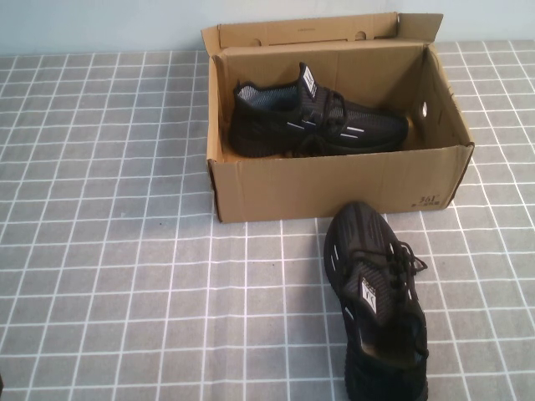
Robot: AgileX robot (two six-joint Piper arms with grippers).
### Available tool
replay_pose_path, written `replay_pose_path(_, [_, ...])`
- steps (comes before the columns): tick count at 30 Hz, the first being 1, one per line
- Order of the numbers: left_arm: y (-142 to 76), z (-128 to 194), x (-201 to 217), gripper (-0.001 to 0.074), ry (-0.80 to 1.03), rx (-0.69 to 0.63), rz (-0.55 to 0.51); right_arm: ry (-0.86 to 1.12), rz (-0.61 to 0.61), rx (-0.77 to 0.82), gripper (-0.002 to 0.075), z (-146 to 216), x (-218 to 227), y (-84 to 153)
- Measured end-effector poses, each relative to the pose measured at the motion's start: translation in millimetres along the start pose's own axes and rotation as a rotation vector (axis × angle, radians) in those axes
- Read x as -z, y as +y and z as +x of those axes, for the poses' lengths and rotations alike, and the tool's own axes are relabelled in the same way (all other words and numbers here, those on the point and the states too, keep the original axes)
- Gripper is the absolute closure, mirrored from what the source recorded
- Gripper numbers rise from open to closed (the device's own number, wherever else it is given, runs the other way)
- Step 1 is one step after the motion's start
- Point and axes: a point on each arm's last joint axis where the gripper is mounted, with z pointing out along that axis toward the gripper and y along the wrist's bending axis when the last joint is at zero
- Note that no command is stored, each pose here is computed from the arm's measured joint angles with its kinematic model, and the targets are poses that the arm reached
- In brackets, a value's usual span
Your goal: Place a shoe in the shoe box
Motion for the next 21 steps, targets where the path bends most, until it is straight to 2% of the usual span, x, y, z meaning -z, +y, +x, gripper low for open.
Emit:
replay_pose_path(5, [0.0, 0.0, 0.0, 0.0736, 0.0, 0.0, 0.0, 0.142, 0.029, 0.155, 0.0742, -50.9, -18.5, 8.1])
replay_pose_path(10, [0.0, 0.0, 0.0, 0.0736, 0.0, 0.0, 0.0, 0.223, 0.016, 0.24, 0.0742, -89.6, -55.0, 17.1])
replay_pose_path(14, [0.0, 0.0, 0.0, 0.0736, 0.0, 0.0, 0.0, 0.284, -0.034, 0.377, 0.0742, -101.0, -83.2, 40.5])
replay_pose_path(21, [0.0, 0.0, 0.0, 0.0736, 0.0, 0.0, 0.0, 0.471, -0.207, 0.799, 0.0742, -83.2, -111.2, 98.8])
